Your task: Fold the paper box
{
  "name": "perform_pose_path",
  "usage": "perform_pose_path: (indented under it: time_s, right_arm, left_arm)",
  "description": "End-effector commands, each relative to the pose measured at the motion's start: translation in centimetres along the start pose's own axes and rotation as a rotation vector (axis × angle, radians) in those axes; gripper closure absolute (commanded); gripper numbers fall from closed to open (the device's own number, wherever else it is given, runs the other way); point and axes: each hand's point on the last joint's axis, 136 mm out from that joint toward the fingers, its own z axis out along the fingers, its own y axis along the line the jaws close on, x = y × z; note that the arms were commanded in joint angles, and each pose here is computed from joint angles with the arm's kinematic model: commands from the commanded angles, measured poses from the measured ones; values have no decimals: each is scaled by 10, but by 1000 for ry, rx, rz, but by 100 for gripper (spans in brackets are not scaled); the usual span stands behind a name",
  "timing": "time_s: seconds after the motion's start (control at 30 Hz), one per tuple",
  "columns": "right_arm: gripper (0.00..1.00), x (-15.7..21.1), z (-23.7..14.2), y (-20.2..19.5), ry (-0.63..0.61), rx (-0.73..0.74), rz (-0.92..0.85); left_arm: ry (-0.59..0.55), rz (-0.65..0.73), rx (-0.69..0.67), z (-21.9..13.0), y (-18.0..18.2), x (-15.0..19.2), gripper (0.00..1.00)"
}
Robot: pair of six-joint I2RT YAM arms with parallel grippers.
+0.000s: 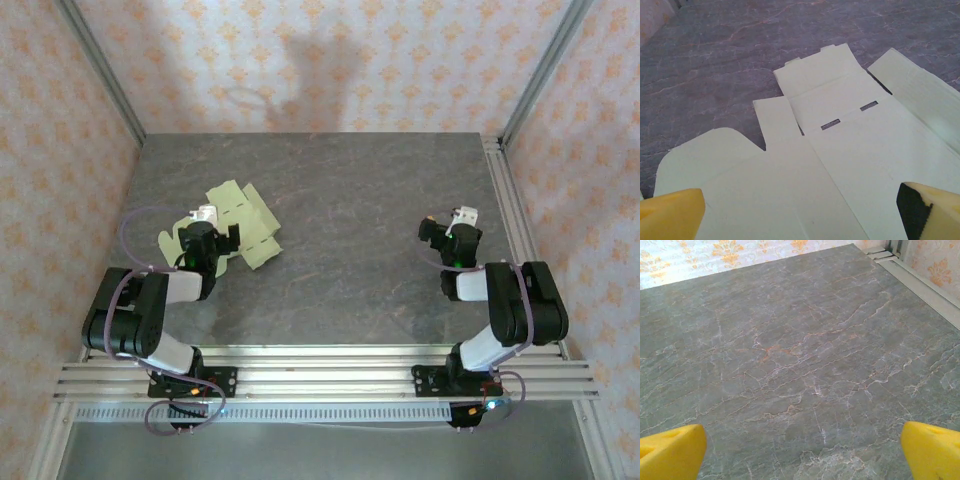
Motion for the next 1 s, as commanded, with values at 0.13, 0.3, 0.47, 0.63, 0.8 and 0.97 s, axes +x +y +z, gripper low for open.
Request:
perform_pose_path:
  time_s: [0.13,0.3,0.47,0.63,0.8,0.97]
  right_arm:
    - [1,-9,3,2,-18,-8,-9]
    - [1,-9,3,2,-18,-7,-9]
    - [1,-9,3,2,-18,-8,-9]
    - [1,-10,3,2,-20,-7,-8]
    - [1,-10,3,1,-20,1,-4]
    - [1,-11,1,-5,-36,27,9]
  left_arm:
    - [-55,-26,0,1,0,-20,0]
    - [-55,-27,0,1,0,-20,0]
    - [-55,-27,1,1,0,-20,0]
    - [-55,-27,0,1,0,-20,0]
    - [-54,-26,-1,1,0,-20,0]
    - [-50,-11,29,1,-5,-22,0]
